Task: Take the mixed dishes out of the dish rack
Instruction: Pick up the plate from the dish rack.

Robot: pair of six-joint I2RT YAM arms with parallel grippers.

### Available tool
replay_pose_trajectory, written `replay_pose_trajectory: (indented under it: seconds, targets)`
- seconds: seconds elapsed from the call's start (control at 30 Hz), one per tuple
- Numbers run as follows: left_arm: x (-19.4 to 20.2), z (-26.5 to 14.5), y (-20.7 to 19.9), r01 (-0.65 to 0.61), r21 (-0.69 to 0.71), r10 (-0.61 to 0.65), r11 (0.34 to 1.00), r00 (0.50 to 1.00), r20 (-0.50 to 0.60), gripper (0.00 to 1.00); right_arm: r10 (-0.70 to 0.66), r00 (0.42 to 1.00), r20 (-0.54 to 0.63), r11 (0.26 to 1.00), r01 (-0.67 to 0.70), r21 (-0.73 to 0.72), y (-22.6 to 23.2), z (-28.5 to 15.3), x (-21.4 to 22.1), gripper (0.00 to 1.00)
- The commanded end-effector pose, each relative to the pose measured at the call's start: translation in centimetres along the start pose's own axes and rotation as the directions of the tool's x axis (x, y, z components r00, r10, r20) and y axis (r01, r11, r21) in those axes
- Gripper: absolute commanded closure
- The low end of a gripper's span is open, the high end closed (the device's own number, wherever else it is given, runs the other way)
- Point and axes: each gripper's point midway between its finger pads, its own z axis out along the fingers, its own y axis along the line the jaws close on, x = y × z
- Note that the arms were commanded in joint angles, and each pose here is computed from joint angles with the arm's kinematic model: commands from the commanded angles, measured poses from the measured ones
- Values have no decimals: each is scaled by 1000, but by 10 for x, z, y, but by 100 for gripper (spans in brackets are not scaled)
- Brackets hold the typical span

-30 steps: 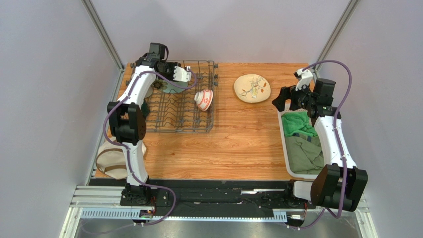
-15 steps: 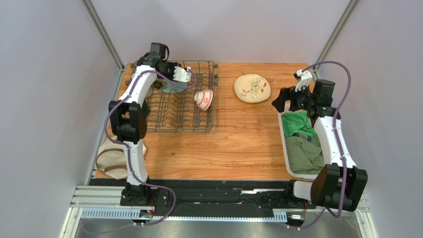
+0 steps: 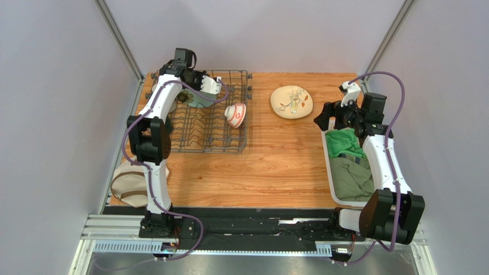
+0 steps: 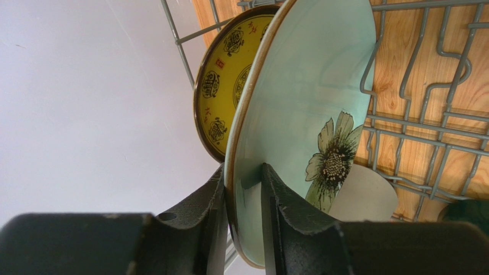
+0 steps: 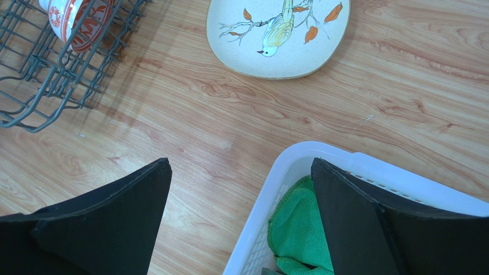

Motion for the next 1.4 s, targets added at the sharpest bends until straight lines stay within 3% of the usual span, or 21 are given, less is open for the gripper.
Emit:
replay_pose_trajectory:
  seconds: [0.0,0.4,0.57,1.37]
  targets:
    - [5,10,-28,6,108,-4,994,1000,-11,71,-34,999,33,999,34,-4,-1,3,-6,3]
    - [6,-6,-23,16,96,-12,995,999,-40,87,-39,999,36,999,39,-6,0,3,-6,4]
    - [12,-16,-20,41,84,-34,996,996,-82,100,-34,999,33,999,34,-16,1,4,-5,4]
    - [10,-59,-1,235,-14,-235,972,964,-128,100,-32,998,45,998,34,-50,9,1,-7,4]
